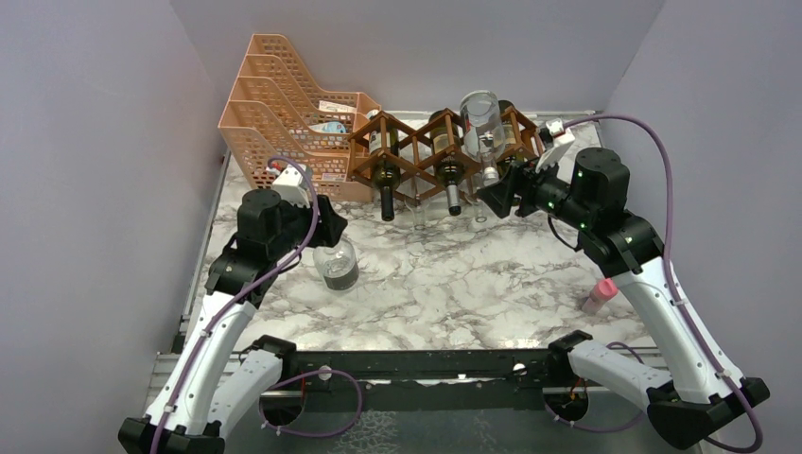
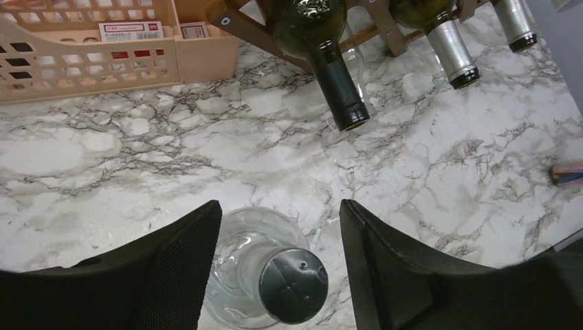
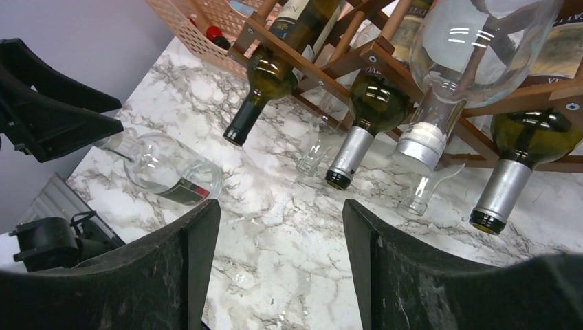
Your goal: Put the wine bottle on the wine rack
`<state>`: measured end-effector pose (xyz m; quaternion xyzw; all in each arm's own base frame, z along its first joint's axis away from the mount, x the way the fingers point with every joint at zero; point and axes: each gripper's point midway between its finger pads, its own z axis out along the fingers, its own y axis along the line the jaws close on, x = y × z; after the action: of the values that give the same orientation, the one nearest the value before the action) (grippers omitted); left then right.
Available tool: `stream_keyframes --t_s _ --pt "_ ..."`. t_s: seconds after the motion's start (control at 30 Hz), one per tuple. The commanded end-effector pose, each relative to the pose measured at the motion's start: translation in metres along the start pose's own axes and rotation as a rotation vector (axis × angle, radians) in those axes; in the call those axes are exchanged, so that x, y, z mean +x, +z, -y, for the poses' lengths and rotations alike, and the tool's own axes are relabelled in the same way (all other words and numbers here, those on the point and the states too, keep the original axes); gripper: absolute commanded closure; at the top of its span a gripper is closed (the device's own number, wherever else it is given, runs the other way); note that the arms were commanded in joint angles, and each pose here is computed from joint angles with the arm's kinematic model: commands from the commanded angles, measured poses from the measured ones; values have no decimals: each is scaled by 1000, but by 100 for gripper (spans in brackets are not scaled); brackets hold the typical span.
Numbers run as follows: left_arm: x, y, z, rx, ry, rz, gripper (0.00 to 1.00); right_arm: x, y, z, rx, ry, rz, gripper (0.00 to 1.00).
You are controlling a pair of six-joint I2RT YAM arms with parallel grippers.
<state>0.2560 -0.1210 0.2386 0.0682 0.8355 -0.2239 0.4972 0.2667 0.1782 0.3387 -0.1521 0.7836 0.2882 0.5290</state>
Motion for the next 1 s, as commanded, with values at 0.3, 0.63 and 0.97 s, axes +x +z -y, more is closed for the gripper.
stream_keyframes --t_s 0.3,0.63,0.97 --pt "-79 -32 14 -6 50 290 25 9 4 -42 -275 -71 -52 31" --pt "-121 -79 0 -141 26 493 24 38 64 -119 -367 -153 -120 31" --pt "-145 -127 -10 -250 3 635 24 85 128 -203 -429 -253 -186 31"
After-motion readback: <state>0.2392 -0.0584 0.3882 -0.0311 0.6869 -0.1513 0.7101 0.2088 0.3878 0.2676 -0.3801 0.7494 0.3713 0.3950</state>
